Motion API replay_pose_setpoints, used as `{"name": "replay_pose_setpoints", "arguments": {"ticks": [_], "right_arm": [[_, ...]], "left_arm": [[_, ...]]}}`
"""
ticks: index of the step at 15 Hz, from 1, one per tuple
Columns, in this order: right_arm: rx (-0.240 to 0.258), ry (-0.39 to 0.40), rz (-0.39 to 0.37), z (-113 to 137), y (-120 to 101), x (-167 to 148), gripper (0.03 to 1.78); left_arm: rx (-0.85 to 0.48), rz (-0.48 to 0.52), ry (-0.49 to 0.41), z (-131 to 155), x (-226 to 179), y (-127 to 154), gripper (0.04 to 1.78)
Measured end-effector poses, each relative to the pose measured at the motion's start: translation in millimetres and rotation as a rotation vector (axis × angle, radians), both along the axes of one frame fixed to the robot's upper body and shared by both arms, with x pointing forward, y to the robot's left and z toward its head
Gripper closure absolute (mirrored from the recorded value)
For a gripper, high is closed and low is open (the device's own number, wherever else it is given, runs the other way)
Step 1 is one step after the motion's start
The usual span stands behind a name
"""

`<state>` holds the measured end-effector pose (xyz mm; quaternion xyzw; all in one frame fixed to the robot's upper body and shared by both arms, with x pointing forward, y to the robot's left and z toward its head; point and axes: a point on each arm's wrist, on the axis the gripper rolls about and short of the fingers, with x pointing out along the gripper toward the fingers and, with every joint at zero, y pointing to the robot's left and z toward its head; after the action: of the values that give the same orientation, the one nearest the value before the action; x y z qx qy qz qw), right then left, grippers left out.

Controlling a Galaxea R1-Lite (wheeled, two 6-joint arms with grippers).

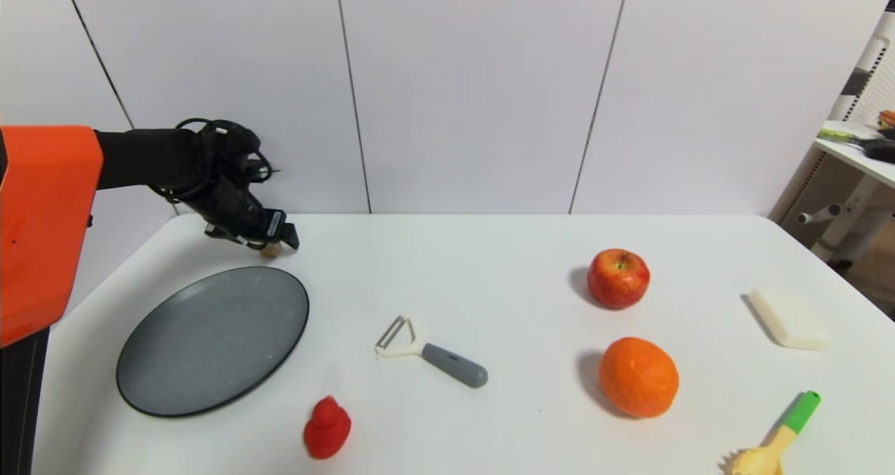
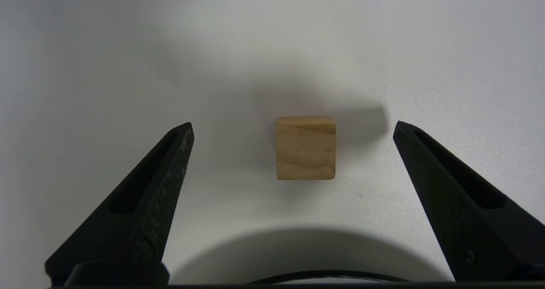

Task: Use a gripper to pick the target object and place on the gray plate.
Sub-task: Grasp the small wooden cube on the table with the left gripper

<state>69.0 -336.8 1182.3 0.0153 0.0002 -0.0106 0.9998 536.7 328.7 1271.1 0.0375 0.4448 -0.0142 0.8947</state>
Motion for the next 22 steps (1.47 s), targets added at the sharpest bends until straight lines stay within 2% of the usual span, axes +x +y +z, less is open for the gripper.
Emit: {"name": "replay_pose_setpoints", "arguments": {"ticks": [8, 12, 22], "right_arm": [[0.0, 0.0, 0.0, 0.0, 0.0, 0.0, 0.1], [0.0, 0.0, 0.0, 0.0, 0.0, 0.0, 0.1], [0.0, 0.0, 0.0, 0.0, 0.0, 0.0, 0.1]], "left_arm": [[-0.043, 0.043, 0.014, -3.4, -0.8, -6.8, 0.13], [-0.043, 0.039, 0.04, -5.6, -2.9, -8.9, 0.13], [-0.033, 0.027, 0.032, -6.2, -0.9, -8.5, 0.13]]}}
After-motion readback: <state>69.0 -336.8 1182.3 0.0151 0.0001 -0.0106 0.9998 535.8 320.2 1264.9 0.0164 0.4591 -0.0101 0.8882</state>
